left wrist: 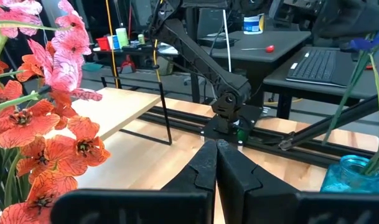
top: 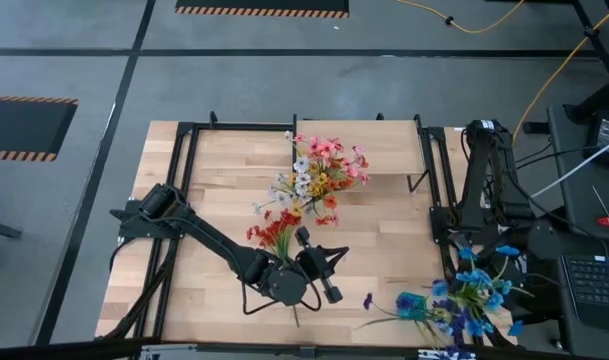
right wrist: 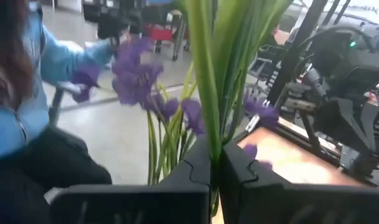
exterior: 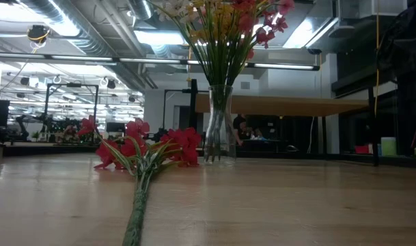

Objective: Pick and place flowers into a vace then onto a shelf
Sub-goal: Put the blue flowers into the blue vase

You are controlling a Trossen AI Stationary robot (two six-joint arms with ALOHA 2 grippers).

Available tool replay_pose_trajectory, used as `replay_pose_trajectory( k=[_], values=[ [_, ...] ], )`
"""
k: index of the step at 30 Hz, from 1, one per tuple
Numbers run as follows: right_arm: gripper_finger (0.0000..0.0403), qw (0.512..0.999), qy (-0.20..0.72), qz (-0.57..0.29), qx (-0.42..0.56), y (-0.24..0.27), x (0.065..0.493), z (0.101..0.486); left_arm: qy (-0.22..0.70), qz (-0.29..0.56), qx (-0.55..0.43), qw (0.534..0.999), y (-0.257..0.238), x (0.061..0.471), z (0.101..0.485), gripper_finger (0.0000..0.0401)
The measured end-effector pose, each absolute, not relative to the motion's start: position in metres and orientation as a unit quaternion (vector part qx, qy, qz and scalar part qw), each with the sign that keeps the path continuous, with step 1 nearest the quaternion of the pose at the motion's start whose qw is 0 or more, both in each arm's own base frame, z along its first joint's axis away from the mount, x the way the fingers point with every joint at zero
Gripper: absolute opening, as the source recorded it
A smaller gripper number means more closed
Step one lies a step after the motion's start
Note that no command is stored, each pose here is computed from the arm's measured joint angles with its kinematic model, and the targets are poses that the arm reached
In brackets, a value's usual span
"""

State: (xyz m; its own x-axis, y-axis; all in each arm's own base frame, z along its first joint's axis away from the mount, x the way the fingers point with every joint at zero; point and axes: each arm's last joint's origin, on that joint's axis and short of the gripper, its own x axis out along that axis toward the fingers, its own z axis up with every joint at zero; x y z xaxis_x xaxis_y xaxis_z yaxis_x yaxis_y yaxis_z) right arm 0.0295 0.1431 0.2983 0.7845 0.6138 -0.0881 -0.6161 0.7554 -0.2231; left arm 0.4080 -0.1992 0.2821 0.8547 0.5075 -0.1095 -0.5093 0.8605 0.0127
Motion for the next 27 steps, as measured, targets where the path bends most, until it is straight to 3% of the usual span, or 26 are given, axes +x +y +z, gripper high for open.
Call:
replay_pose_trajectory(
  k=[9, 27],
  values=[
    [0.0003, 0.942, -0.001, 0.328, -0.075, 0.146, 0.03, 0.303, 0.056, 0.257, -0.011, 0.965, -0.2, 0.408, 0.282, 0.0002],
    [0.0003, 0.94, 0.008, 0.328, -0.094, 0.179, 0.032, 0.29, 0.056, 0.256, -0.011, 0.965, -0.2, 0.408, 0.282, 0.0003]
  ],
)
